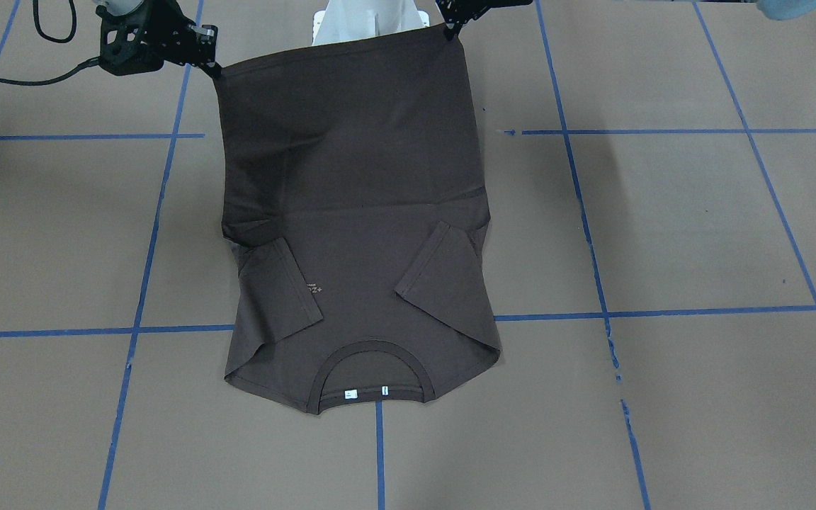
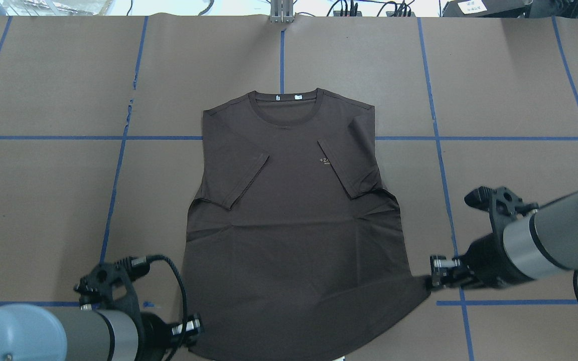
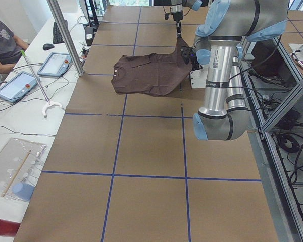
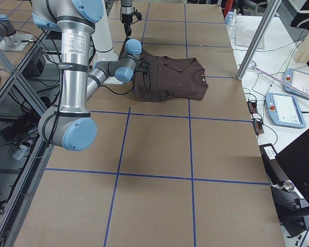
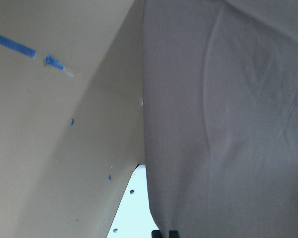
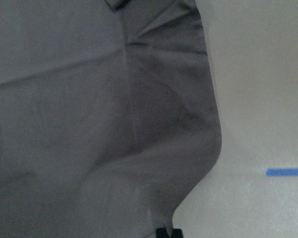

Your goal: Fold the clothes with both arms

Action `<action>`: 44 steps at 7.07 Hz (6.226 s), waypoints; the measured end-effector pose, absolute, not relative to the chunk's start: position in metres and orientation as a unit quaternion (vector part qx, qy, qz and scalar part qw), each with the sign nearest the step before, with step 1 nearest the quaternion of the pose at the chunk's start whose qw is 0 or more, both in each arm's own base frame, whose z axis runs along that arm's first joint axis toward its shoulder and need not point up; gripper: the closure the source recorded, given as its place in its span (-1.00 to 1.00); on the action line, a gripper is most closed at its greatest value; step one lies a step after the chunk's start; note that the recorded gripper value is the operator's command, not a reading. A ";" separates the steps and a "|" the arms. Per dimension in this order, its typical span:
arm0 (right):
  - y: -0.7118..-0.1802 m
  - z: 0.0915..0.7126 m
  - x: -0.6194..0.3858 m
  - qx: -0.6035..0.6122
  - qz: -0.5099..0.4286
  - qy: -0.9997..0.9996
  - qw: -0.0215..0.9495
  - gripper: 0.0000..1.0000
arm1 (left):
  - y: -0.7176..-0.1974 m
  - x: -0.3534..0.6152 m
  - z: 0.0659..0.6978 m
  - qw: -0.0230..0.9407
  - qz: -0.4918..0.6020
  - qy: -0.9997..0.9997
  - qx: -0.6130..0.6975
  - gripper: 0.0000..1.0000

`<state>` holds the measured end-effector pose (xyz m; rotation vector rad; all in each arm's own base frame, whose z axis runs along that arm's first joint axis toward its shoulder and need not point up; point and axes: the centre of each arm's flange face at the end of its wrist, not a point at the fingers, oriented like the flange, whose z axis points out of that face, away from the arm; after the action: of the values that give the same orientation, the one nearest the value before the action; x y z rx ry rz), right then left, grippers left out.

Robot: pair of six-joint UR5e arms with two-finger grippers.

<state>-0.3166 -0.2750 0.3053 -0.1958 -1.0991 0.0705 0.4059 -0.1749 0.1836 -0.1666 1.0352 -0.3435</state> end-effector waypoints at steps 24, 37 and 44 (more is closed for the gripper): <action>-0.634 0.310 -0.379 0.052 0.174 -0.481 0.857 -1.00 | -0.590 0.445 0.271 0.855 -0.255 0.436 0.119 -1.00; -0.375 0.391 -0.421 0.003 0.068 -0.463 0.884 1.00 | -0.579 0.433 0.234 0.840 -0.254 0.461 0.127 -1.00; -0.164 0.365 -0.400 -0.072 -0.079 -0.482 0.870 -1.00 | -0.527 0.446 0.213 0.829 -0.238 0.495 0.102 -0.98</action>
<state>-0.4001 -0.1638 0.3647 -0.1497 -1.0078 -0.1651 0.4464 -0.5270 0.2127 0.2170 1.0504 -0.5043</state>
